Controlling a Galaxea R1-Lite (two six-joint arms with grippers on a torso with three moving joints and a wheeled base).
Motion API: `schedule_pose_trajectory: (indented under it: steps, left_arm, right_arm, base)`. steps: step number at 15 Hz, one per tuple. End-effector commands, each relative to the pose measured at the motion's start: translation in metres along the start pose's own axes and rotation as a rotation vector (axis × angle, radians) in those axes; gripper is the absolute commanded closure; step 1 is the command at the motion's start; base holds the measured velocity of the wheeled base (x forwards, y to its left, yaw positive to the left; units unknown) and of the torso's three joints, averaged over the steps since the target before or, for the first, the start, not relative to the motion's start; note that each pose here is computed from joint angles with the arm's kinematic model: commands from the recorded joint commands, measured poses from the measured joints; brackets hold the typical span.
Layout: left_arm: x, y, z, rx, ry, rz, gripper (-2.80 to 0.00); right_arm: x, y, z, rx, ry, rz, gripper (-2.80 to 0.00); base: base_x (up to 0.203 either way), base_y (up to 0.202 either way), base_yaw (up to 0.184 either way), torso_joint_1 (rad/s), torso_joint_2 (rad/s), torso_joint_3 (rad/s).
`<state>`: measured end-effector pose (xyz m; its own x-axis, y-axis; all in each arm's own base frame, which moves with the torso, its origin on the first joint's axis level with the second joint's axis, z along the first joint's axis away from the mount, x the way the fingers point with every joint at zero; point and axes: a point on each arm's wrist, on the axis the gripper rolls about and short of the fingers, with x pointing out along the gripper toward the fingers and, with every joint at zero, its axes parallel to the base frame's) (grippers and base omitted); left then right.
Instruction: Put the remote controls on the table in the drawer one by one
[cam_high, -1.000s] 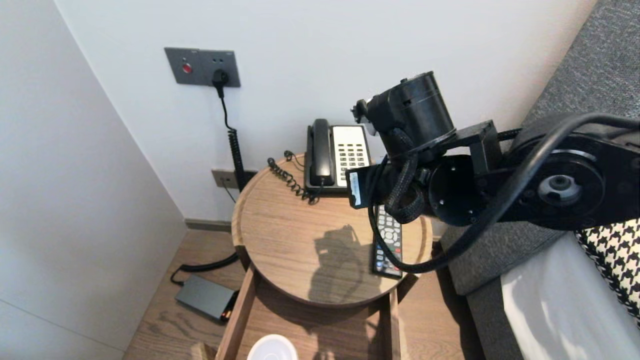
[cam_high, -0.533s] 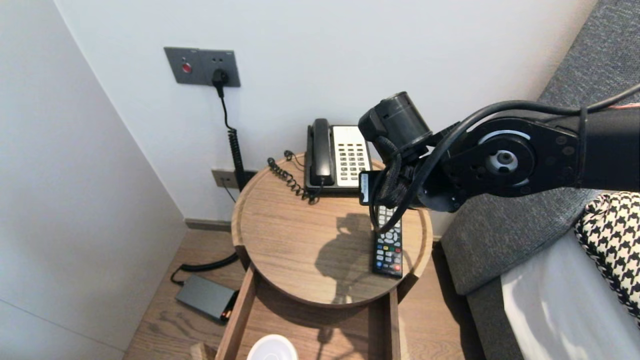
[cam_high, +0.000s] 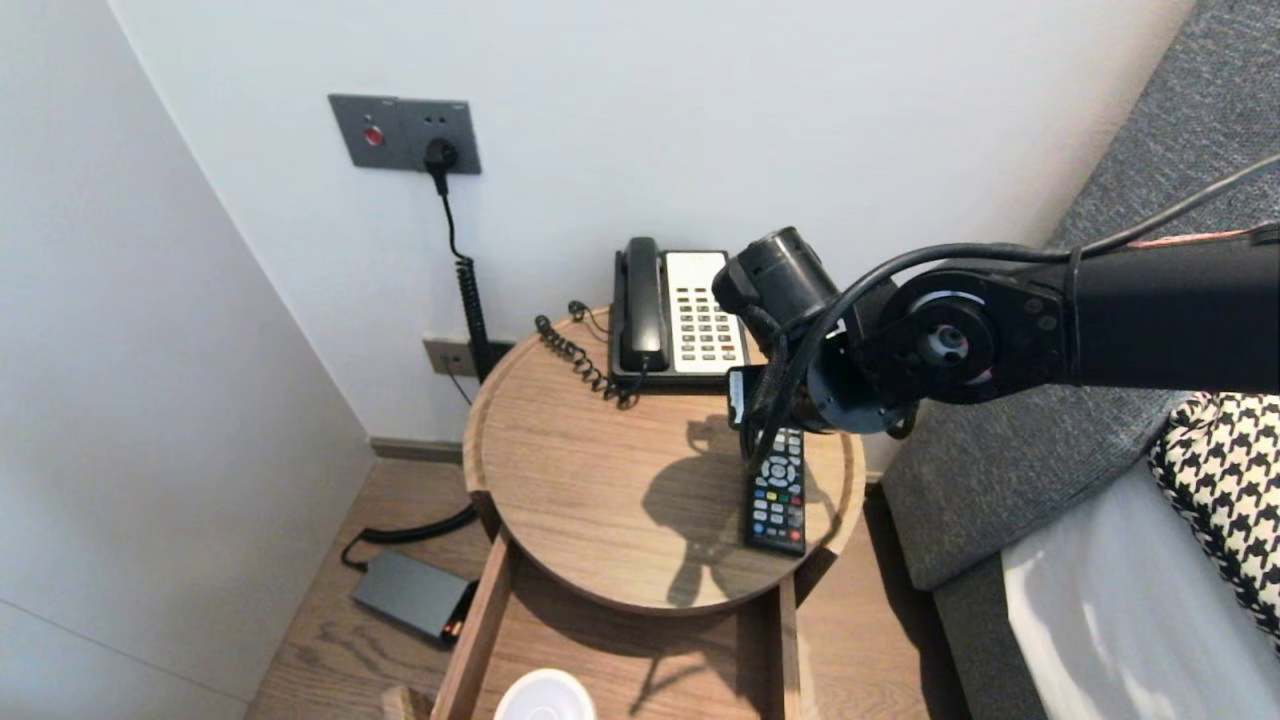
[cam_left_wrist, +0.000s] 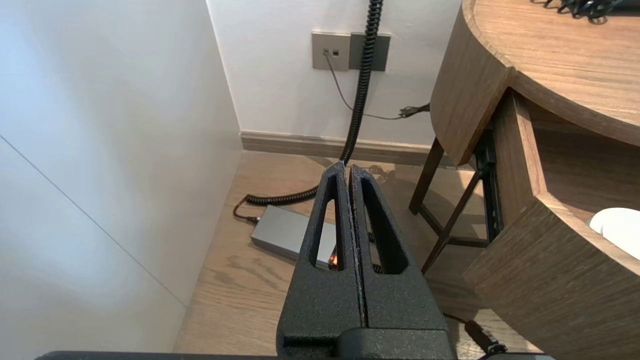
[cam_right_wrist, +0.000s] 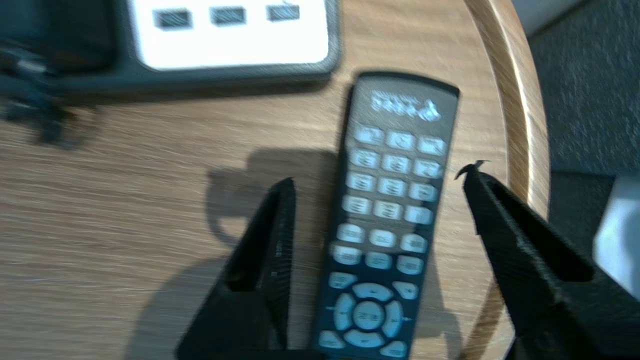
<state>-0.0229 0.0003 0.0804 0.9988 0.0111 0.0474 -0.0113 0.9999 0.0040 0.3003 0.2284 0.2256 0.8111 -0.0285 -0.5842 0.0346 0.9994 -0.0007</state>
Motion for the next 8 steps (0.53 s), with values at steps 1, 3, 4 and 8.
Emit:
schedule_pose_trajectory:
  steps: [1,3,4,8]
  left_arm:
    - [0.001,0.0,-0.003,0.0,0.008,0.001,0.0]
    - [0.001,0.0,-0.003,0.0,0.008,0.001,0.0]
    - [0.001,0.0,-0.003,0.0,0.008,0.001,0.0]
    - [0.001,0.0,-0.003,0.0,0.008,0.0,0.0]
  right_arm:
    - [0.01,-0.008,-0.006,-0.001,0.03,-0.036,-2.8]
    - [0.014,-0.018,-0.012,0.001,0.057,-0.057,-2.8]
    - [0.012,-0.023,-0.01,0.024,0.061,-0.047,-2.8]
    - [0.012,-0.018,-0.009,0.066,0.066,-0.019,-2.8]
  base:
    - [0.0,0.0,0.0,0.0,0.0,0.0]
    - [0.0,0.0,0.0,0.0,0.0,0.0]
    - [0.0,0.0,0.0,0.0,0.0,0.0]
    - [0.0,0.0,0.0,0.0,0.0,0.0]
